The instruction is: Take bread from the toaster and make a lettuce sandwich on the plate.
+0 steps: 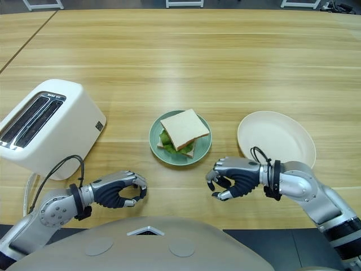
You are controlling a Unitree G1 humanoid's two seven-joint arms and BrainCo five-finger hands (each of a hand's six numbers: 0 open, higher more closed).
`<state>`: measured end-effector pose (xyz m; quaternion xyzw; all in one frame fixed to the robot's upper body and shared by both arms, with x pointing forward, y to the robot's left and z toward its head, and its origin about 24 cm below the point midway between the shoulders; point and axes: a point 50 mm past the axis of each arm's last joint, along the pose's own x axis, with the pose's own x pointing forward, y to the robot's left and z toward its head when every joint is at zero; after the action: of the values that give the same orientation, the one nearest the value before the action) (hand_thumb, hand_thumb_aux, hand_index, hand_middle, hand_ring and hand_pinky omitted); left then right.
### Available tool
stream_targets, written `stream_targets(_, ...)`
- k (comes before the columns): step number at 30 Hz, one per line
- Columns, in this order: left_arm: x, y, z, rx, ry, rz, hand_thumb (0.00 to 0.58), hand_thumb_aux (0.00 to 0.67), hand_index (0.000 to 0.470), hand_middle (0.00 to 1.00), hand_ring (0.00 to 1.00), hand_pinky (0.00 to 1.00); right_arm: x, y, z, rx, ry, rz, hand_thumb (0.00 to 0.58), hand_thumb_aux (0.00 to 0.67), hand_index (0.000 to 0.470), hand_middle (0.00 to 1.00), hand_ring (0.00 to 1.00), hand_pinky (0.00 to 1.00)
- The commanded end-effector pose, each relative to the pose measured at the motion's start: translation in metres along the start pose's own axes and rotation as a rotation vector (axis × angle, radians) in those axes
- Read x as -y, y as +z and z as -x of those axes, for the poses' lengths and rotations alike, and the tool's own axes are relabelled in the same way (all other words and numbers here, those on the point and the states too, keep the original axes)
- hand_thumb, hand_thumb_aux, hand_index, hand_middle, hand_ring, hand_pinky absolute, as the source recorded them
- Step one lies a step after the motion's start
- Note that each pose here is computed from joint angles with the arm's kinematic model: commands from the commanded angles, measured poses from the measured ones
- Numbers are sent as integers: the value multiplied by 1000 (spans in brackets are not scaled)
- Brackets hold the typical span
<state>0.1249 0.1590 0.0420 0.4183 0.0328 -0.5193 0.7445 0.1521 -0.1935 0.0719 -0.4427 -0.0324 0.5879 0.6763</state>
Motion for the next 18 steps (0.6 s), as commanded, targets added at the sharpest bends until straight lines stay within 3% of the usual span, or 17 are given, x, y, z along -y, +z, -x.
stream_targets(1,8,-15,-23,-76,-55,-93,579,646,453,1000,1000,1000,-15,-8,-21,-62,16,-12,580,670,470,1000,1000,1000)
stream_targets(5,11,-22,-50,-104,-45,-172,580,670,470,1000,1000,1000,-31,-35,-43,-211,61,91,580,670,470,1000,1000,1000)
stream_targets(10,-6,-42,-80,-169,39,-238,580,670,470,1000,1000,1000,-29,-55,-78,-241,20,141,580,670,470,1000,1000,1000)
stream_targets(18,-66,-70,-111,-253,207,-360,580,670,470,1000,1000,1000,32,-96,-116,-355,-200,165,580,670,470,1000,1000,1000)
